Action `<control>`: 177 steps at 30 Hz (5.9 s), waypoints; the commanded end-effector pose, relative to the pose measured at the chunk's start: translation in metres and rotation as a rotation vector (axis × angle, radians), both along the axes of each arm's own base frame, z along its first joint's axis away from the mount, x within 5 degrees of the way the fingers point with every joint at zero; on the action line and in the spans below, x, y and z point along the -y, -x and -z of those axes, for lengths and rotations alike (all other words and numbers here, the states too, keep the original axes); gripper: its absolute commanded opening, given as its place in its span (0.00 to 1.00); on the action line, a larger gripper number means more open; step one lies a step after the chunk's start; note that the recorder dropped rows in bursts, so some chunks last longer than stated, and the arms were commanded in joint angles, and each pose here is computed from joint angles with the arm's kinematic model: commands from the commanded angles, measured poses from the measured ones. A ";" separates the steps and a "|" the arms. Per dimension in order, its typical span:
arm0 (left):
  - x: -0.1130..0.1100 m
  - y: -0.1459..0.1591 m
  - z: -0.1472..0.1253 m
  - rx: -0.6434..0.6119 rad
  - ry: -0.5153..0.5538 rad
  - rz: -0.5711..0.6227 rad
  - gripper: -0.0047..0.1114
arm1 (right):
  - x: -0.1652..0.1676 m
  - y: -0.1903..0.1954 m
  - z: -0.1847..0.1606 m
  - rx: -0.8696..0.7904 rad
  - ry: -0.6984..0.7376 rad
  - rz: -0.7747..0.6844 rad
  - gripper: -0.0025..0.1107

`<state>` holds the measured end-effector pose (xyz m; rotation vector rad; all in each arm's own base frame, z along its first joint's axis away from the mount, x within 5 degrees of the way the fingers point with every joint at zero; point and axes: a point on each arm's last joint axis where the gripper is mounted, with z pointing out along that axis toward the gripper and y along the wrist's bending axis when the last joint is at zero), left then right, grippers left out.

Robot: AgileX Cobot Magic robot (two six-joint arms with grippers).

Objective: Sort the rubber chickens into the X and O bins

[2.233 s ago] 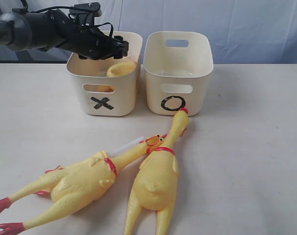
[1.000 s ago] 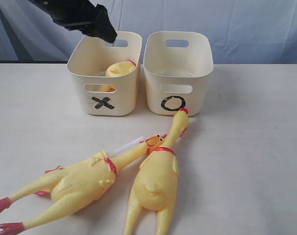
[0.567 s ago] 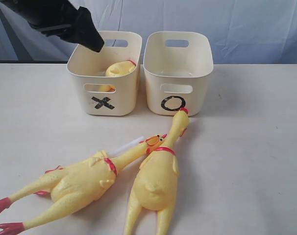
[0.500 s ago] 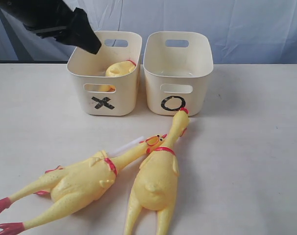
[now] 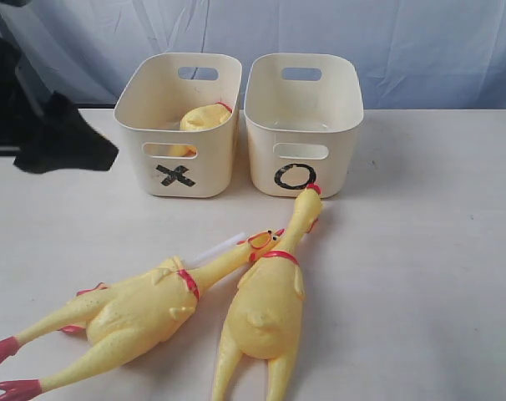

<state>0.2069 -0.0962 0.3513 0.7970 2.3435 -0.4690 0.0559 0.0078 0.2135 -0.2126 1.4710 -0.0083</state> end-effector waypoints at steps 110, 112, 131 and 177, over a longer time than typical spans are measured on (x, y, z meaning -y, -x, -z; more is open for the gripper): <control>-0.049 0.172 0.031 0.301 0.145 -0.002 0.62 | -0.163 -0.240 0.088 -1.306 -0.863 0.085 0.42; -0.049 0.172 0.031 0.301 0.145 -0.002 0.62 | -0.166 -0.242 0.090 -1.314 -0.864 0.082 0.42; -0.049 0.172 0.031 0.300 0.142 -0.002 0.62 | -0.174 -0.253 0.109 -1.345 -0.864 0.102 0.32; -0.050 0.172 0.032 0.301 0.139 -0.003 0.62 | -0.183 -0.246 0.066 -1.355 -0.957 -0.066 0.01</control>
